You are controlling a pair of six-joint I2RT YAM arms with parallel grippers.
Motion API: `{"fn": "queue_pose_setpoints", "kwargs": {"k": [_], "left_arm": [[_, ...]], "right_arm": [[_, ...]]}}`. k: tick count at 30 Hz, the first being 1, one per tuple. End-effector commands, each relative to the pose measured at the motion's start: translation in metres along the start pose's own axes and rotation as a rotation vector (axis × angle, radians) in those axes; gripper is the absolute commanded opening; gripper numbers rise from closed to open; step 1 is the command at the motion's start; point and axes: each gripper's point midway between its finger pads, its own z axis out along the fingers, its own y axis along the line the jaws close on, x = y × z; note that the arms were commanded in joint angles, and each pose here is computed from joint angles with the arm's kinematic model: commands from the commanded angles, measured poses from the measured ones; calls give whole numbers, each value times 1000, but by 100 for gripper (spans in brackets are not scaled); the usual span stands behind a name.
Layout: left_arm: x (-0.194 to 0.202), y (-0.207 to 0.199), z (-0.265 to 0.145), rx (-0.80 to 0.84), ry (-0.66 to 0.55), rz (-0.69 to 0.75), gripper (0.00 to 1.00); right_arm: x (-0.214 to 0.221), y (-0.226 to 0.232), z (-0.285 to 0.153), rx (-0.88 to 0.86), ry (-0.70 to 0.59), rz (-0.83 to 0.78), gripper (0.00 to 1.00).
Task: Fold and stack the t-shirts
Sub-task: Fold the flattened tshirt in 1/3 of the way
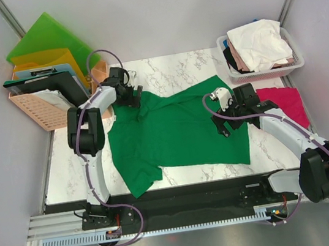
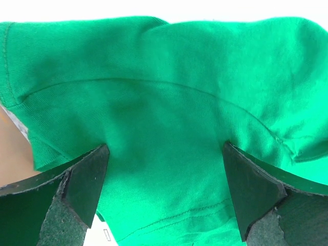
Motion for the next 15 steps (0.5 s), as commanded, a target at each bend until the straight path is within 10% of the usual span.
{"fn": "queue_pose_setpoints", "kwargs": {"k": [1,7,15], "left_arm": [[2,-3,-25,10,-7,14,100],[-10,5,-82,-53,-112,91,100],[-66,-4,-282,-123,-564,158,100]], "right_arm": [[-8,2,-4,-17,-31,-19,98],[-14,9,-10,-46,-67,-37,98],[-14,7,-8,-45,-57,-40,98]]}}
